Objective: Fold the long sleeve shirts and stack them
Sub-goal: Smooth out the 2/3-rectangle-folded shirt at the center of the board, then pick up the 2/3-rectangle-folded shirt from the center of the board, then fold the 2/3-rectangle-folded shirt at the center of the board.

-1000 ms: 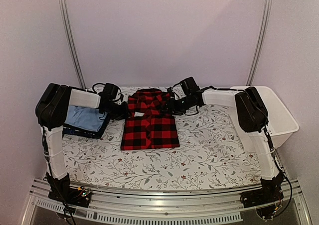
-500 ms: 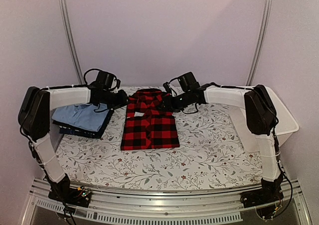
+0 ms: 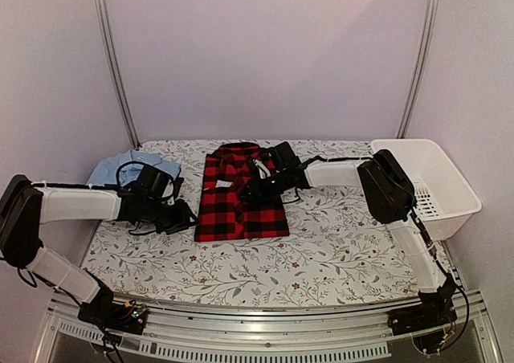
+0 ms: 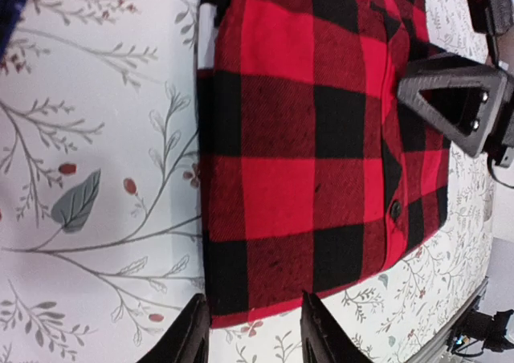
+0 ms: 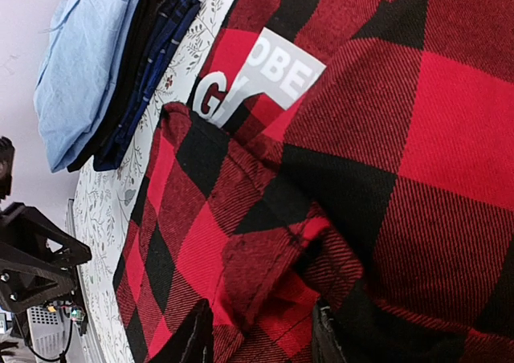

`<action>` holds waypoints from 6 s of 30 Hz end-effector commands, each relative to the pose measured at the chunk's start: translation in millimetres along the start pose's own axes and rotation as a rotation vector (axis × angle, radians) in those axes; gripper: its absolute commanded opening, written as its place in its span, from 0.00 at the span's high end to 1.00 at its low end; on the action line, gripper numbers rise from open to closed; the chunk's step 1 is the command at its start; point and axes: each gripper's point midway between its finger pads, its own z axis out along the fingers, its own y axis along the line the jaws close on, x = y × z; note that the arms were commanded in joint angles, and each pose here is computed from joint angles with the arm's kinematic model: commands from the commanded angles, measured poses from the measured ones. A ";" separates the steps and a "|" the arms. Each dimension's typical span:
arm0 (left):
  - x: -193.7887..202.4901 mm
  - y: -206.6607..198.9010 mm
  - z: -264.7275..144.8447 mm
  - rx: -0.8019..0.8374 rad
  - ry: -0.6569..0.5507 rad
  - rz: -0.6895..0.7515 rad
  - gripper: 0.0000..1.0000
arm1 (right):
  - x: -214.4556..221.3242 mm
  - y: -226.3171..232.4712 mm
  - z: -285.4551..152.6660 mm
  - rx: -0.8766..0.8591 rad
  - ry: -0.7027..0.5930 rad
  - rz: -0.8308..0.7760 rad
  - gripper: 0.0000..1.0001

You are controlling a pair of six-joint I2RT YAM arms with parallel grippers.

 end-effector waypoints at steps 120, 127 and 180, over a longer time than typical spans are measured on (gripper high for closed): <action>67.6 -50.9 -90.2 0.075 0.052 0.032 1.00 | 127.0 85.2 -223.4 0.291 -0.128 0.179 1.00; -96.3 -58.9 -40.1 0.131 -0.100 0.099 1.00 | -11.8 10.2 -189.1 0.321 -0.259 0.161 1.00; -69.1 -55.5 28.9 0.053 -0.040 0.087 0.39 | 54.3 -50.7 -194.6 0.465 -0.223 0.227 0.47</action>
